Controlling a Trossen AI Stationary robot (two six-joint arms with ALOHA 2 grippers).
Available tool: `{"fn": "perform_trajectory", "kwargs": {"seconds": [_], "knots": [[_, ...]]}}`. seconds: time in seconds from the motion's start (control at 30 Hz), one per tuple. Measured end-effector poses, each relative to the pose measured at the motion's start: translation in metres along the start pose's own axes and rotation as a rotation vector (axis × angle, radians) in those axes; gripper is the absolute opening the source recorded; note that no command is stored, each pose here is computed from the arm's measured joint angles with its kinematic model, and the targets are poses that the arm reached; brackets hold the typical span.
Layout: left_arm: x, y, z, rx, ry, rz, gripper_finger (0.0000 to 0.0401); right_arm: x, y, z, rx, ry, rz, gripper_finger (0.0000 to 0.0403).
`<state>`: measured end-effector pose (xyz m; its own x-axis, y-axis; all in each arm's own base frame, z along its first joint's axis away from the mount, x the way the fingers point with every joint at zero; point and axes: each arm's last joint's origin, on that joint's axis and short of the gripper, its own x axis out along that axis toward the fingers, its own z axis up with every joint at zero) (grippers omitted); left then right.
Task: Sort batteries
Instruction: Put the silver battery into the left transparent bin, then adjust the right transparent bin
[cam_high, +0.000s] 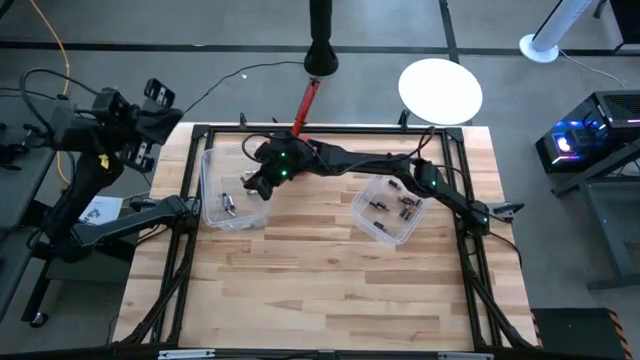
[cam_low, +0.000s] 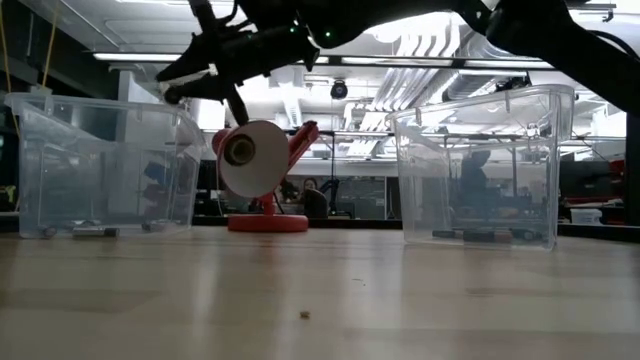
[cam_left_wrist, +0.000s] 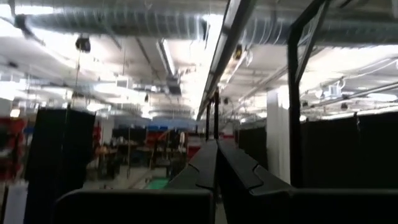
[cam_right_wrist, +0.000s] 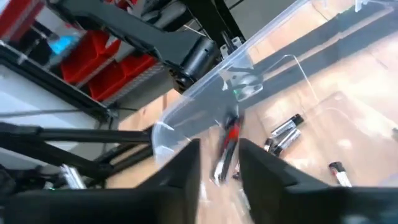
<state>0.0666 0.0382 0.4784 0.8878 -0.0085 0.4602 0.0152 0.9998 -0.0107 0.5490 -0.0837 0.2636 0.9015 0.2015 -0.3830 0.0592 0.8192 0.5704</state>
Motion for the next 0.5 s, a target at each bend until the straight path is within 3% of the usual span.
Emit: {"fn": "perform_trajectory", "kwargs": {"seconds": [0.23, 0.37, 0.5], "knots": [[0.000, 0.004, -0.011, -0.068, 0.090, 0.035, 0.0000, -0.016, 0.013, 0.021, -0.120, -0.035, 0.017, 0.0199], [0.000, 0.005, -0.020, -0.087, 0.118, 0.021, 0.0000, -0.059, 0.019, 0.043, -0.262, -0.042, -0.078, 0.0212], [0.002, 0.015, -0.059, -0.193, 0.178, 0.090, 0.0000, -0.122, 0.033, 0.065, -0.421, -0.007, -0.251, 0.0203]]}}
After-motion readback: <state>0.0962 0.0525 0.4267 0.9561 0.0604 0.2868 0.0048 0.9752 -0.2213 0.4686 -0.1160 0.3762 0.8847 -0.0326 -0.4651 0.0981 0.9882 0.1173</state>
